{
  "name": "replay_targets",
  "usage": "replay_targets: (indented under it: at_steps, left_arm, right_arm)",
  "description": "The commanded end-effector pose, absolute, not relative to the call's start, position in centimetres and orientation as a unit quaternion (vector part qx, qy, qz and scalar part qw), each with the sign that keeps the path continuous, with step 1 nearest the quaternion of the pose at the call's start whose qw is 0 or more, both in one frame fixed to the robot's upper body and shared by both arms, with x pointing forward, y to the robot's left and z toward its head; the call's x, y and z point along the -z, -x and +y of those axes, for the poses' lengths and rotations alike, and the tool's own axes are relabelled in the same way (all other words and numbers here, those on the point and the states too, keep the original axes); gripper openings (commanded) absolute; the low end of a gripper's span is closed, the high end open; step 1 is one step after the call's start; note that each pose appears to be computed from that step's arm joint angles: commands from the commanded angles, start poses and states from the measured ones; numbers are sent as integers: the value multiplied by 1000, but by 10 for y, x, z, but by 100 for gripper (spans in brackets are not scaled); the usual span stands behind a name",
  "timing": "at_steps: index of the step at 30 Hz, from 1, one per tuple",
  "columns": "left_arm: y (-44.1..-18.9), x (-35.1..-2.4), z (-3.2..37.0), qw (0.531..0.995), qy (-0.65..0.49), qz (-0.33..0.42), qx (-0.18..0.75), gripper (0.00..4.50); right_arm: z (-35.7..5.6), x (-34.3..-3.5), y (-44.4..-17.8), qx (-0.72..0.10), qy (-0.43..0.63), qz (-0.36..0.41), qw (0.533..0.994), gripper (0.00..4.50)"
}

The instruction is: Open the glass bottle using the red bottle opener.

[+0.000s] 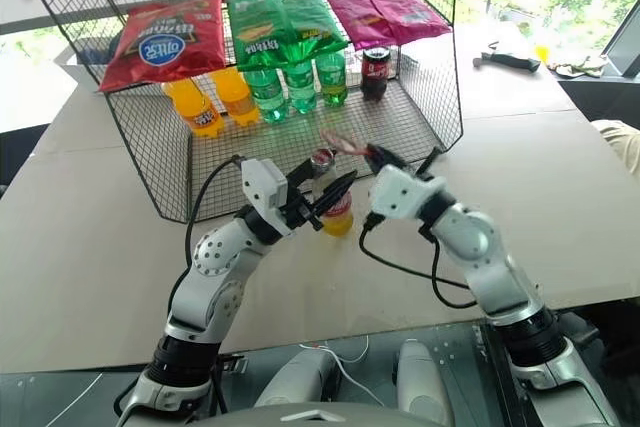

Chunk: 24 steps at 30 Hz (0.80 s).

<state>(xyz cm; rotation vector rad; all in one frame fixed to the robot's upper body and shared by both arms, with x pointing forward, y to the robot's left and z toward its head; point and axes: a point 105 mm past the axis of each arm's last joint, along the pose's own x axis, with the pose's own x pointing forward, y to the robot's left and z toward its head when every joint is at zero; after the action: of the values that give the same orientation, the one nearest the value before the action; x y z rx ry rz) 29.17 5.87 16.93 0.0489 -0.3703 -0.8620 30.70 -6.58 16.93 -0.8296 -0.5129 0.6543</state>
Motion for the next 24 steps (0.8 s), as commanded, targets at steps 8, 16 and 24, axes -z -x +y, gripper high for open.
replay_targets:
  at_steps: [8, 16, 24]
  left_arm:
    - [-291, -149, 53, 889, -6, -139, 436, 185]
    - [-292, -145, 54, 887, -7, -132, 443, 185]
    - [-294, -143, 55, 888, -5, -127, 442, 185]
  right_arm:
    - [-61, -164, -299, -295, 432, -335, 784, 0]
    - [-42, -153, -300, -339, 436, -354, 755, 0]
    - [-30, -139, -298, -381, 423, -359, 740, 0]
